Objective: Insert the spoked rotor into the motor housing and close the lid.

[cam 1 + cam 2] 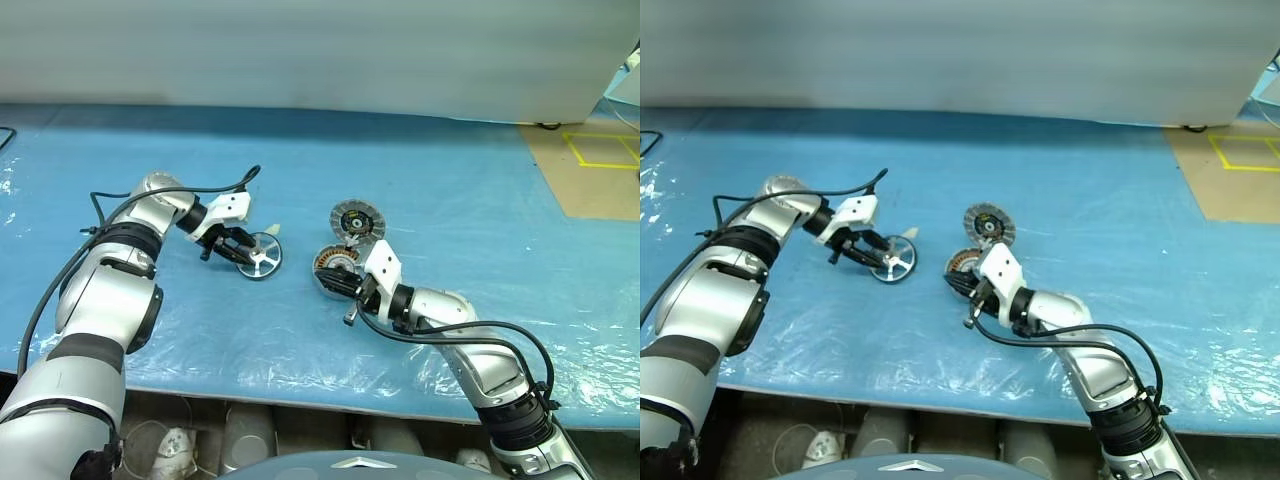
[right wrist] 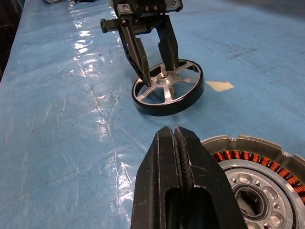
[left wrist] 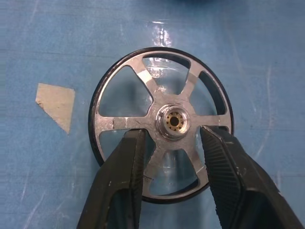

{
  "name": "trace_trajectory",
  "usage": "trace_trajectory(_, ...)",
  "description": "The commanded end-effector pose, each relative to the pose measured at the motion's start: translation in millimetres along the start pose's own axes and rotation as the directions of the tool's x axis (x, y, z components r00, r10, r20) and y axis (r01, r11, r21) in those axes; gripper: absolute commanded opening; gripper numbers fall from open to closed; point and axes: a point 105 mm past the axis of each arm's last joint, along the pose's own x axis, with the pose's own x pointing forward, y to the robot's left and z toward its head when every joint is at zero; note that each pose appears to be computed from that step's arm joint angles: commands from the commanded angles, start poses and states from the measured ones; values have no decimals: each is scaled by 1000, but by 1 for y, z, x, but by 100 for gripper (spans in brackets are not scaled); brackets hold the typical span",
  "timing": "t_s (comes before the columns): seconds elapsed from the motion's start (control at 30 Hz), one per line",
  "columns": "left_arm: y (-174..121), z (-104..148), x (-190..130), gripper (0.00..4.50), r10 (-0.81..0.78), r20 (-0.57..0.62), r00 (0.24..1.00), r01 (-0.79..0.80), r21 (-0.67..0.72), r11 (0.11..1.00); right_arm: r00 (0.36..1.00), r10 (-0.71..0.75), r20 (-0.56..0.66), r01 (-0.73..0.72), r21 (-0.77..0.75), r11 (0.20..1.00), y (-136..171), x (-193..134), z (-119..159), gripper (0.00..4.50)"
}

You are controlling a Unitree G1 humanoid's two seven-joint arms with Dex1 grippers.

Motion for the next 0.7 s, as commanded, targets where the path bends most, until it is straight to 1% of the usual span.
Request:
trace_trajectory(0.03,5,6,-4,193,20,15,1000,-20,2,1000,1000,-3,30,4,-23,1000,1,0,7,0)
trace_trajectory(0.23,6,3,-4,193,32,-25,999,-32,28,999,1000,-9,27,10,-30,999,-1,-1,7,0)
trace_trajectory(0.27,6,2,-4,156,34,-32,999,-34,29,999,1000,-10,29,11,-32,999,-1,-1,8,0)
trace_trajectory(0.33,7,3,-4,117,43,-30,999,-42,30,999,999,-12,30,13,-34,999,-2,-1,9,0)
trace_trajectory(0.63,6,4,-7,116,29,-16,999,-28,28,999,1000,-10,21,11,-46,999,-3,0,7,0)
trace_trajectory(0.7,5,8,-8,116,20,10,1000,-20,18,1000,1000,-10,23,11,-46,999,-3,1,8,0)
